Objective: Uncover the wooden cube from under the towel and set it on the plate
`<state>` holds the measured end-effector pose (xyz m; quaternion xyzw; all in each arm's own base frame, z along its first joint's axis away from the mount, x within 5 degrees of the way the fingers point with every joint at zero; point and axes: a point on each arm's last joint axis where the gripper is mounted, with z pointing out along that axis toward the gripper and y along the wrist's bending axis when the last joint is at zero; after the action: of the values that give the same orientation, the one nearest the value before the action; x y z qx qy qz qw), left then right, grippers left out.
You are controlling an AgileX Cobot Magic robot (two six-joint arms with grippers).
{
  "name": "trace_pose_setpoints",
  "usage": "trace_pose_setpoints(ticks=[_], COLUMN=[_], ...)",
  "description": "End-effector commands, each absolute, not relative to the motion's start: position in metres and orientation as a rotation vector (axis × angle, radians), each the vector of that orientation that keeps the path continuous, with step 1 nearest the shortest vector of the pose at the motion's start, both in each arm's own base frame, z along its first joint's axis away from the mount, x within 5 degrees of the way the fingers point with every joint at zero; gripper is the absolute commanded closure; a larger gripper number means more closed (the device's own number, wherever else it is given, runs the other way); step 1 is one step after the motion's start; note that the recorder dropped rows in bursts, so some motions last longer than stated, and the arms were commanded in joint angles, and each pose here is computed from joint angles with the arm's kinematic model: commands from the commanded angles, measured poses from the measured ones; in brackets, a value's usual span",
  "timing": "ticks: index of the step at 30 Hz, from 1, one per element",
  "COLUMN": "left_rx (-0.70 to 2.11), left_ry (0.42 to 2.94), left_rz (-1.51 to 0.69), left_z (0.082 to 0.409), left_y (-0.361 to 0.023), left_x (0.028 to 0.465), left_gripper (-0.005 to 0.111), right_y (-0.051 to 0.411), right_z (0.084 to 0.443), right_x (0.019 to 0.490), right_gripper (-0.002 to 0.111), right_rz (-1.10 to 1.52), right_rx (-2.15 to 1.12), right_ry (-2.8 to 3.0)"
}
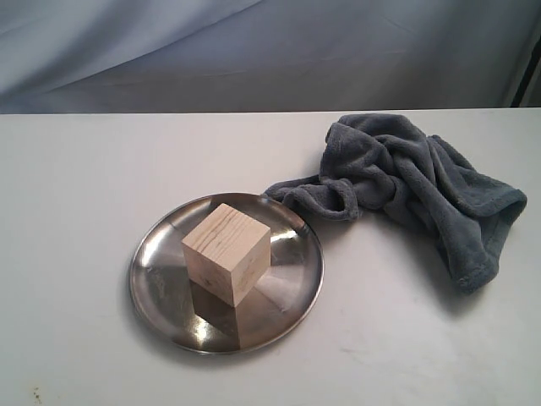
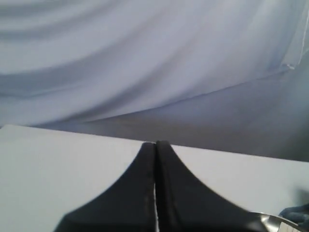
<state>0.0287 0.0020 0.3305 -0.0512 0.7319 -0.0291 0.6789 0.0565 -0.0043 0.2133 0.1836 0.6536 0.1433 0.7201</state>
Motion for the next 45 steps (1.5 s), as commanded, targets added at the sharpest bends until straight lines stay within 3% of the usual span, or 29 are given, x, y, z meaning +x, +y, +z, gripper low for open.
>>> trace_pose_setpoints(ticks=[1, 8, 19, 33, 45], left_rx=[-0.119, -0.124, -0.092, -0.188, -0.194], left_ry=[1.525, 1.476, 1.397, 1.412, 1.647], left_rz=[-0.075, -0.118, -0.077, -0.201, -0.185], left_z=[0.332, 0.326, 0.286, 0.234, 0.198], left_y=[0.002, 0.000, 0.001, 0.001, -0.001], left_x=[0.006, 0.005, 0.034, 0.052, 0.056], left_gripper=[0.107, 0.107, 0.107, 0.107, 0.107], right_y=[-0.004, -0.004, -0.004, -0.004, -0.004], right_z=[0.212, 0.212, 0.212, 0.212, 0.212], right_x=[0.056, 0.056, 0.056, 0.056, 0.056], right_gripper=[0.105, 0.105, 0.105, 0.105, 0.105], right_rz=[0.327, 0.327, 0.327, 0.327, 0.327], right_rx=[0.411, 0.411, 0.411, 0.411, 0.411], right_ry=[1.451, 1.451, 1.451, 1.451, 1.451])
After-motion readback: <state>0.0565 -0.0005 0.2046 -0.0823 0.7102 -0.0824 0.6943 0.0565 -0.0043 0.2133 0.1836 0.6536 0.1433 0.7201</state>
